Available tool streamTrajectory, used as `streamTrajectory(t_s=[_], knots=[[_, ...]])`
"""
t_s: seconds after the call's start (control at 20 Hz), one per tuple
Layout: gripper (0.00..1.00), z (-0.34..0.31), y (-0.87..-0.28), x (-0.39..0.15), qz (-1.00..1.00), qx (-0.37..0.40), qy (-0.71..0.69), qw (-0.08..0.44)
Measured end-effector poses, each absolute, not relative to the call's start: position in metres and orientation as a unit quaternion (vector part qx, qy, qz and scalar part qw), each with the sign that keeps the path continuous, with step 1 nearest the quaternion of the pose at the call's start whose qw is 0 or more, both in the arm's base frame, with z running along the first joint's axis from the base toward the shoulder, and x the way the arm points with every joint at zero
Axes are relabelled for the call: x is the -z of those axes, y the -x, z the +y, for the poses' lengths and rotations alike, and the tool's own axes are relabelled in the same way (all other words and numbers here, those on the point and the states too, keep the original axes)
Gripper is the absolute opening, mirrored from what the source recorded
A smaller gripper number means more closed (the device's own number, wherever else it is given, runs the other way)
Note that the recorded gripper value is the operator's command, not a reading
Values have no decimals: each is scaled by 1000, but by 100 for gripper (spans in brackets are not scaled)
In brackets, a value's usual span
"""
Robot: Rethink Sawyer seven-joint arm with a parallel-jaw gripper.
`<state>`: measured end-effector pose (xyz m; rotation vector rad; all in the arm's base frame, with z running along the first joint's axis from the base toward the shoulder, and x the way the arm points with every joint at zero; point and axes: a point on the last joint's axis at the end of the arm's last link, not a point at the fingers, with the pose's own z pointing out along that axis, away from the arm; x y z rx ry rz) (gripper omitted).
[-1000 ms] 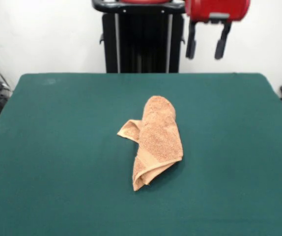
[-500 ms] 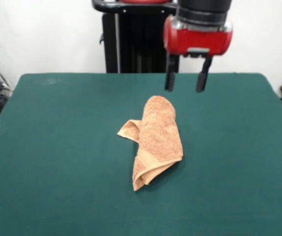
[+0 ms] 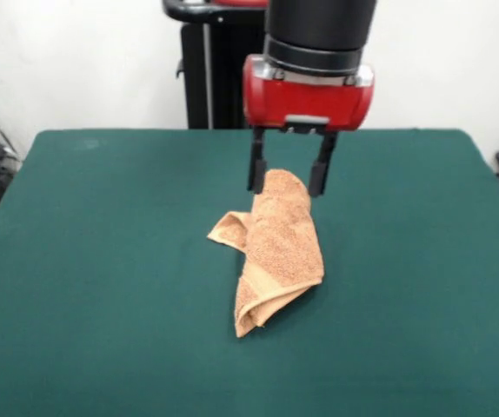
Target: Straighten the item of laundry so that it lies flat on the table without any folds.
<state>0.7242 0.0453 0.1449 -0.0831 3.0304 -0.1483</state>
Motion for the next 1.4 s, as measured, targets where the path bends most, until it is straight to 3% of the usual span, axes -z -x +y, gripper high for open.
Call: streamTrajectory(t_s=[0.55,1.4], knots=[[100,-4,-757,-141,996,56,0,72],[100,-48,-749,-113,996,59,-25,63]])
